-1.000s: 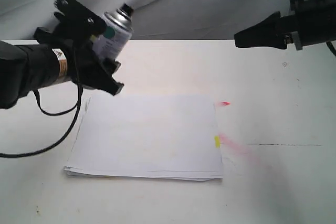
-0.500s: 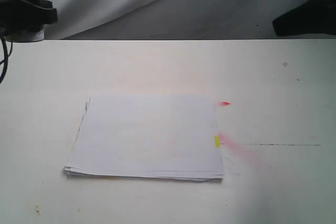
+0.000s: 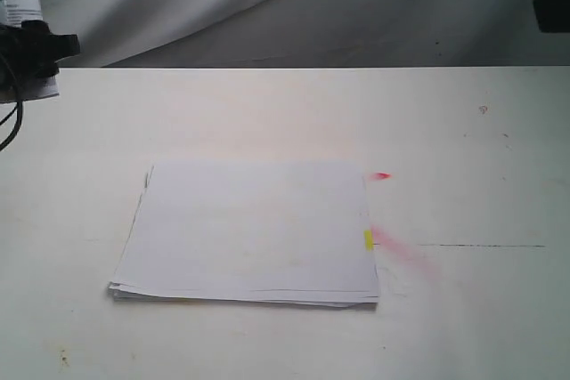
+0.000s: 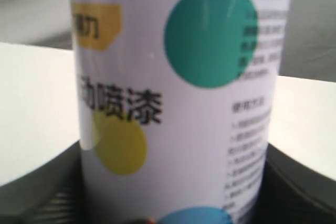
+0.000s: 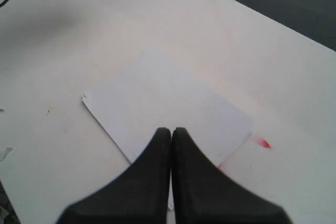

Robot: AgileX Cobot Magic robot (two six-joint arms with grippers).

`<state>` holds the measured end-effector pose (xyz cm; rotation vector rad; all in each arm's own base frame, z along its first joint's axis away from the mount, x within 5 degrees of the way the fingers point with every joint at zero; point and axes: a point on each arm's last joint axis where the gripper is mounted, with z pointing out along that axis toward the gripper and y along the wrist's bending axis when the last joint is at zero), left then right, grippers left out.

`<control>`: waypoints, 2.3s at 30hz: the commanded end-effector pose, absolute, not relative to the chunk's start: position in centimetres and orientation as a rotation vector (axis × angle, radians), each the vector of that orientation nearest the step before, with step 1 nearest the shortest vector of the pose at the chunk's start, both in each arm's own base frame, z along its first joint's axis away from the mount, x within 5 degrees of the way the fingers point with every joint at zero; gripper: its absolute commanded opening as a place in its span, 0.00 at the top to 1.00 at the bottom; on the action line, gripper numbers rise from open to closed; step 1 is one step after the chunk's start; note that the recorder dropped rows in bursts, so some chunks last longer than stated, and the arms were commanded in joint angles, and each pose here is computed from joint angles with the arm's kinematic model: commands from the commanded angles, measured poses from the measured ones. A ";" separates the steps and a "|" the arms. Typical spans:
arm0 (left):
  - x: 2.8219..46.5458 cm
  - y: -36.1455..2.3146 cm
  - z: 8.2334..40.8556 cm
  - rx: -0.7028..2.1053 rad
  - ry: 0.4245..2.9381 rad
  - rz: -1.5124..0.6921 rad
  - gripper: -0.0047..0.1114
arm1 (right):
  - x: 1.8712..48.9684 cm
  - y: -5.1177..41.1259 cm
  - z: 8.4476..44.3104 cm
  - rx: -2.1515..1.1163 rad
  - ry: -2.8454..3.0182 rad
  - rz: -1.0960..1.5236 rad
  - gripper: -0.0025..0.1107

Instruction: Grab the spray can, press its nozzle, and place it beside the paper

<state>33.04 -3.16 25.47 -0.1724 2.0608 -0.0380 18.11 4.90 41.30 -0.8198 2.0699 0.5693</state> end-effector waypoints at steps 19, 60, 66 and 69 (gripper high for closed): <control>34.9 -2.1 21.6 -0.238 2.130 0.138 0.96 | 17.2 4.4 41.2 -0.751 2.142 0.514 0.98; 34.6 -3.5 25.3 0.161 1.594 -0.133 0.96 | 17.2 4.4 41.2 -0.751 2.142 0.514 0.98; 34.4 -3.7 19.2 0.164 1.643 -0.172 0.96 | 17.2 4.4 41.2 -0.751 2.142 0.514 0.98; 34.8 -3.7 16.9 0.162 1.686 -0.181 0.96 | 17.2 4.4 41.2 -0.751 2.142 0.514 0.98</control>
